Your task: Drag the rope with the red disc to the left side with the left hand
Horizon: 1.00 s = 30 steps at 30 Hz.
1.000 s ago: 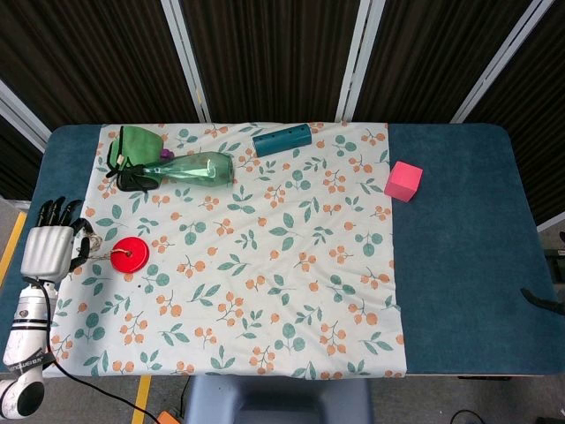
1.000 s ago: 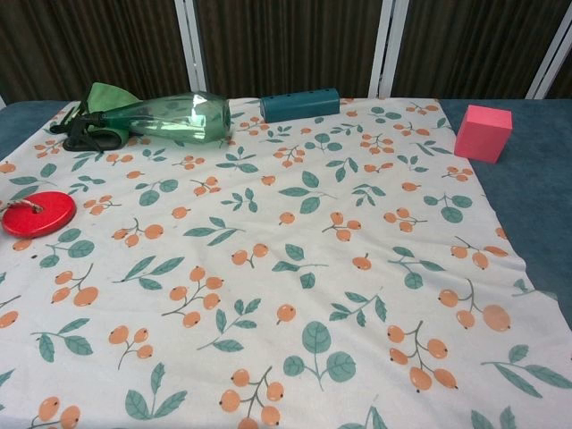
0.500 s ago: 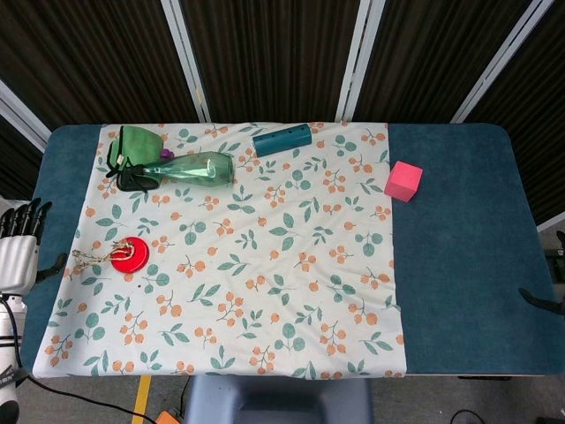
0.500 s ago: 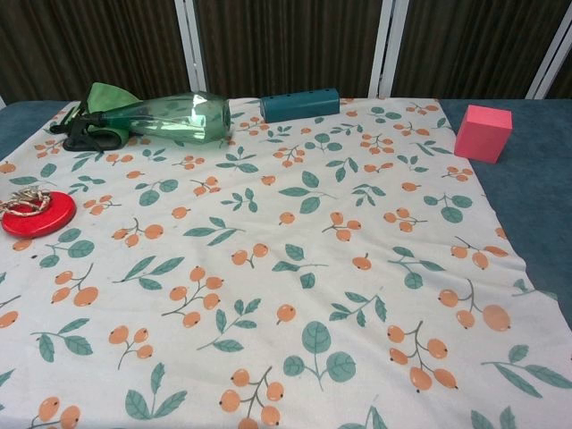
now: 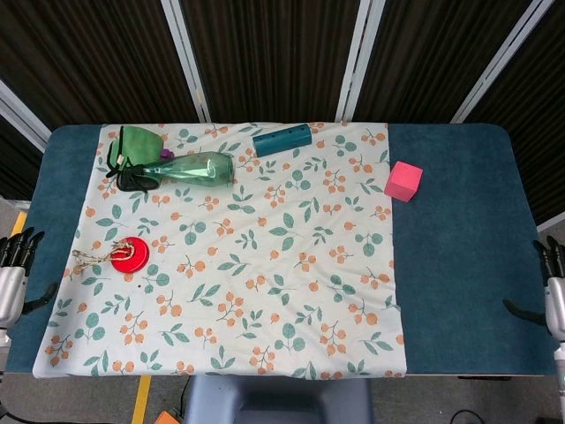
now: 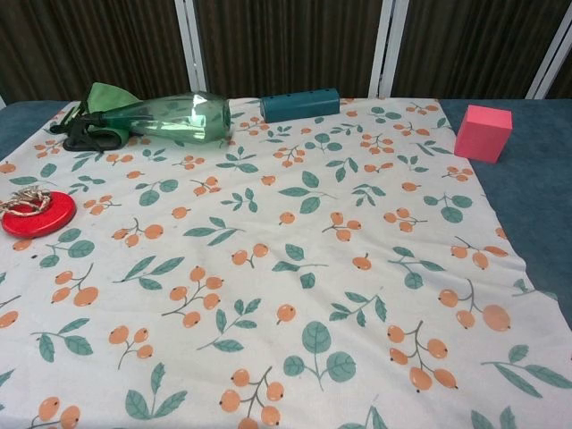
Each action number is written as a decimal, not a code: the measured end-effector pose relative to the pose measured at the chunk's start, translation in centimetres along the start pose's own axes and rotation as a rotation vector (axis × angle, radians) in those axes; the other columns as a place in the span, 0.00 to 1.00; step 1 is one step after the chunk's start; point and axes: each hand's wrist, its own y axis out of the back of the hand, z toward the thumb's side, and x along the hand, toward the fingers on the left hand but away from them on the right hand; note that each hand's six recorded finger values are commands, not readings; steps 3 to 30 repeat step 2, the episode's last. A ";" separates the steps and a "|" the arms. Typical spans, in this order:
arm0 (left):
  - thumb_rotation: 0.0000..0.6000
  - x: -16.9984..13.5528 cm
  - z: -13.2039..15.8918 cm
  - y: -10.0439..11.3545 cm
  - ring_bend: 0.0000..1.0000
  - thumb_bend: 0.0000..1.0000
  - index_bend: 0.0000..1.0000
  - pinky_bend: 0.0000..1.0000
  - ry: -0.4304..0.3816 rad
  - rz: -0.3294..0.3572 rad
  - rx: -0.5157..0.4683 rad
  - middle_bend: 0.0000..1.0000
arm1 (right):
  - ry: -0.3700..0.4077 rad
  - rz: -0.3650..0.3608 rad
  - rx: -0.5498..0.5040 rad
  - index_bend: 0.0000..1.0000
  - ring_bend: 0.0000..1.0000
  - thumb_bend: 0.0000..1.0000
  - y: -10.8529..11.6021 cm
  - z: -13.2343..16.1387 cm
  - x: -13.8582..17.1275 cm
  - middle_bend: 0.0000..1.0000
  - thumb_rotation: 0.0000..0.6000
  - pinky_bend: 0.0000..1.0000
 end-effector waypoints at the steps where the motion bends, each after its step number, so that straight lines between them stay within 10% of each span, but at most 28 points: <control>1: 1.00 -0.1 -0.1 0.0 0.00 0.32 0.00 0.00 0.003 -0.001 0.000 0.00 | 0.013 0.001 0.002 0.00 0.00 0.09 0.0 0.4 0.1 0.00 1.00 0.00; 30: 1.00 -0.2 -0.3 -0.1 0.00 0.32 0.00 0.00 0.007 -0.002 -0.002 0.00 | 0.022 0.001 0.003 0.00 0.00 0.09 0.0 0.8 0.2 0.00 1.00 0.00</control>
